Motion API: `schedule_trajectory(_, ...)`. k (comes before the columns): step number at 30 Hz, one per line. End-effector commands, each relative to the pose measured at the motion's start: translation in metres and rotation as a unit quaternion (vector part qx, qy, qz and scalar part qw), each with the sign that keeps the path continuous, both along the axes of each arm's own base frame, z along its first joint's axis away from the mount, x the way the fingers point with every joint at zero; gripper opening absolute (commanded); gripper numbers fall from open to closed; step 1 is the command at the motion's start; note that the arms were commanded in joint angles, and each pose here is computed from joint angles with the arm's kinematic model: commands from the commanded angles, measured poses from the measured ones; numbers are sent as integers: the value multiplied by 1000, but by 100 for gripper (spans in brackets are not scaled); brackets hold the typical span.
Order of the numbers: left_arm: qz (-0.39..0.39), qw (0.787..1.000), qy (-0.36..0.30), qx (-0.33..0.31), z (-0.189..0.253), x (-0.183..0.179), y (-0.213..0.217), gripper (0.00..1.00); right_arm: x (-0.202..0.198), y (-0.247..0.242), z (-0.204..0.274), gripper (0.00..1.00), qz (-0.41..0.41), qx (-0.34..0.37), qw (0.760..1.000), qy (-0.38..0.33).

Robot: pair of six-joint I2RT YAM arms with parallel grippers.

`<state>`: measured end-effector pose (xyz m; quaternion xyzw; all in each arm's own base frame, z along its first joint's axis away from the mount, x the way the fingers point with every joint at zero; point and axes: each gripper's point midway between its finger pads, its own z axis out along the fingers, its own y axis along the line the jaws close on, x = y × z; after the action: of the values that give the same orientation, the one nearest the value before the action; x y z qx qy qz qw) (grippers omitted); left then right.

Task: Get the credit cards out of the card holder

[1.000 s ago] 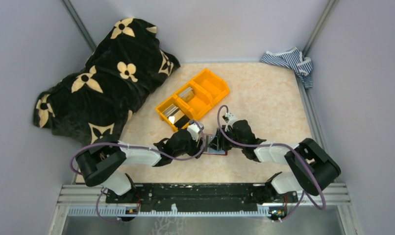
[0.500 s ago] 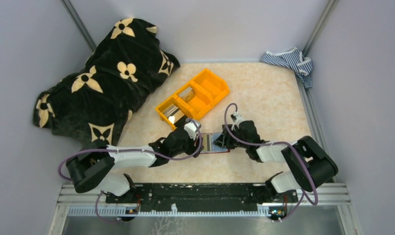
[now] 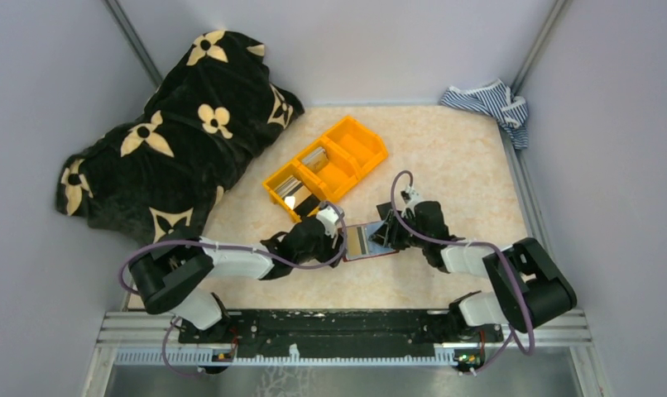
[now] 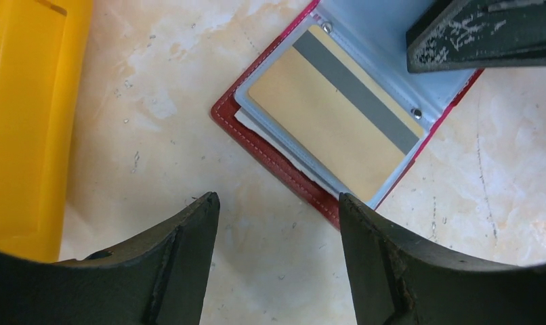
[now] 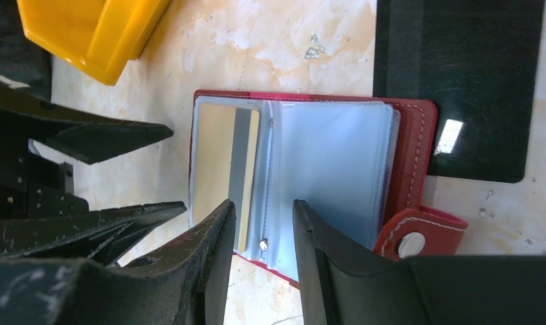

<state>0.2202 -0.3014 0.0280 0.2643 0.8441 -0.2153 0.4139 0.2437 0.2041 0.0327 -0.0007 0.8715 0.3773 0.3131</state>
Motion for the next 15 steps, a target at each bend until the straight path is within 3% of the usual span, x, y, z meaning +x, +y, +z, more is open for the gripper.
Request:
schedule_trajectory(1,1,999,-11,-42,17,11,-23,71,-3,5,13,39,30,-9,999,-28)
schedule_trajectory(10,4,999,-16,-51,34,17,-30,70,-1,6,20,40,38,-19,998,-43)
schedule_trajectory(15,-1,1000,-3,-25,15,16,-29,69,0,11,28,40,50,-9,997,-52)
